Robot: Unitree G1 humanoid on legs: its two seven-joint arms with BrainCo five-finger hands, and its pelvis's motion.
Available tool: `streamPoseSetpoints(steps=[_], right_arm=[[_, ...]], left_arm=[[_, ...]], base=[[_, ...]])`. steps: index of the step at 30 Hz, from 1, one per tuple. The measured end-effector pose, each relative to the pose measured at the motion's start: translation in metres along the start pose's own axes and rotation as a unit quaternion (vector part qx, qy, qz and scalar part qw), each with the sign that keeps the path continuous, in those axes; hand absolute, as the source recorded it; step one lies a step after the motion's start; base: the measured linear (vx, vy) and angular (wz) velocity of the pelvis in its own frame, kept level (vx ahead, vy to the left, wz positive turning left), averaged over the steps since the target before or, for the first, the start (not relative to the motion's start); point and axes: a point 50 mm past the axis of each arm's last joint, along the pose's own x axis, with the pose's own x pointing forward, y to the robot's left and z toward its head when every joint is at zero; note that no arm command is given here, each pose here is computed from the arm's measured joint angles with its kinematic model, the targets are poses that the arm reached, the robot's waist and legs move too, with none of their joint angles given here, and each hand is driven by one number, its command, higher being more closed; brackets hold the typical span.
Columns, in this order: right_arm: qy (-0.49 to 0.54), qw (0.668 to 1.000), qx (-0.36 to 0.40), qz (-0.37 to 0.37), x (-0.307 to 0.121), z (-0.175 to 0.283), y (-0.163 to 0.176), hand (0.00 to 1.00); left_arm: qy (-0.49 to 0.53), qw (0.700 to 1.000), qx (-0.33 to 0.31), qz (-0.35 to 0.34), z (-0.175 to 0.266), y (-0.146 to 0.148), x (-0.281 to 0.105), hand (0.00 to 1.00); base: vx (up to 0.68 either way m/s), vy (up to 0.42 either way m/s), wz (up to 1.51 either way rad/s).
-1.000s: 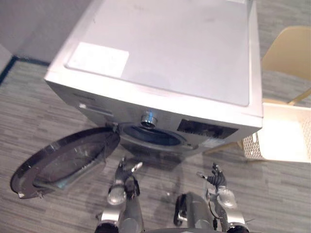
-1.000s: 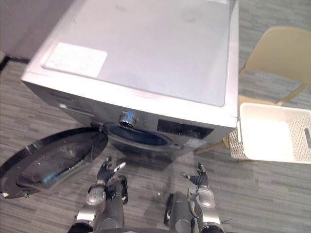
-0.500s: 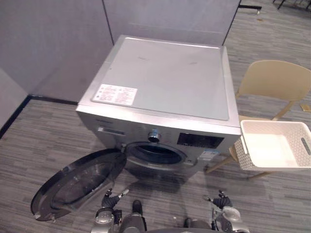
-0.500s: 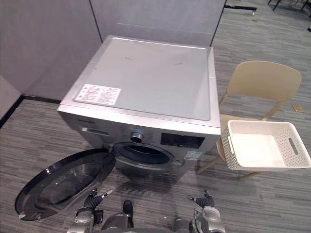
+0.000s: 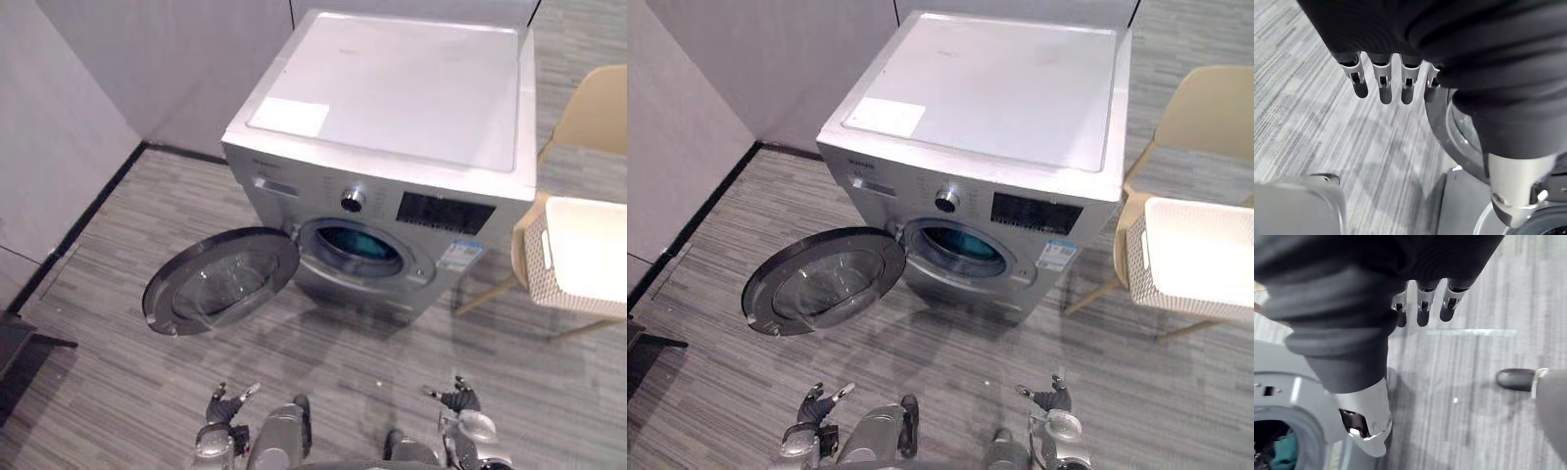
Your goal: Pick up the laundry basket with both hands and put the clothes into the washing machine.
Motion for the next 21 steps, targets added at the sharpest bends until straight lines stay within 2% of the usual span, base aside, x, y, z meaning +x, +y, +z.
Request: streamPoseSetpoints(steps=[4, 10, 15, 18, 19, 21], right_arm=[[0.009, 1.000, 0.005, 0.000, -0.002, -0.006, 0.000, 0.00], [0.000, 1.000, -0.001, 0.000, 0.000, -0.002, -0.001, 0.00], [-0.013, 1.000, -0.005, -0.003, 0.000, 0.002, -0.004, 0.00], [-0.026, 1.000, -0.007, -0.001, 0.001, 0.007, -0.003, 0.00], [-0.033, 0.999, -0.009, 0.001, 0.002, 0.011, -0.002, 0.00], [-0.044, 0.999, -0.007, 0.002, 0.002, 0.016, -0.001, 0.00]], left_arm=[[-0.047, 0.997, 0.052, -0.015, 0.021, -0.002, 0.003, 0.00], [-0.177, 0.972, 0.147, 0.043, 0.088, 0.030, 0.009, 0.00], [-0.288, 0.927, 0.176, 0.161, 0.172, 0.080, 0.007, 0.00], [-0.340, 0.891, 0.160, 0.254, 0.223, 0.124, -0.006, 0.00], [-0.363, 0.870, 0.147, 0.299, 0.246, 0.147, -0.017, 0.00], [-0.381, 0.851, 0.130, 0.337, 0.263, 0.167, -0.028, 0.00]], base=[[-0.09, 0.112, 0.02], [-0.08, 0.022, -0.06], [-0.03, -0.025, -0.06], [0.01, -0.026, -0.07], [0.04, -0.024, -0.02], [0.07, -0.024, -0.02]])
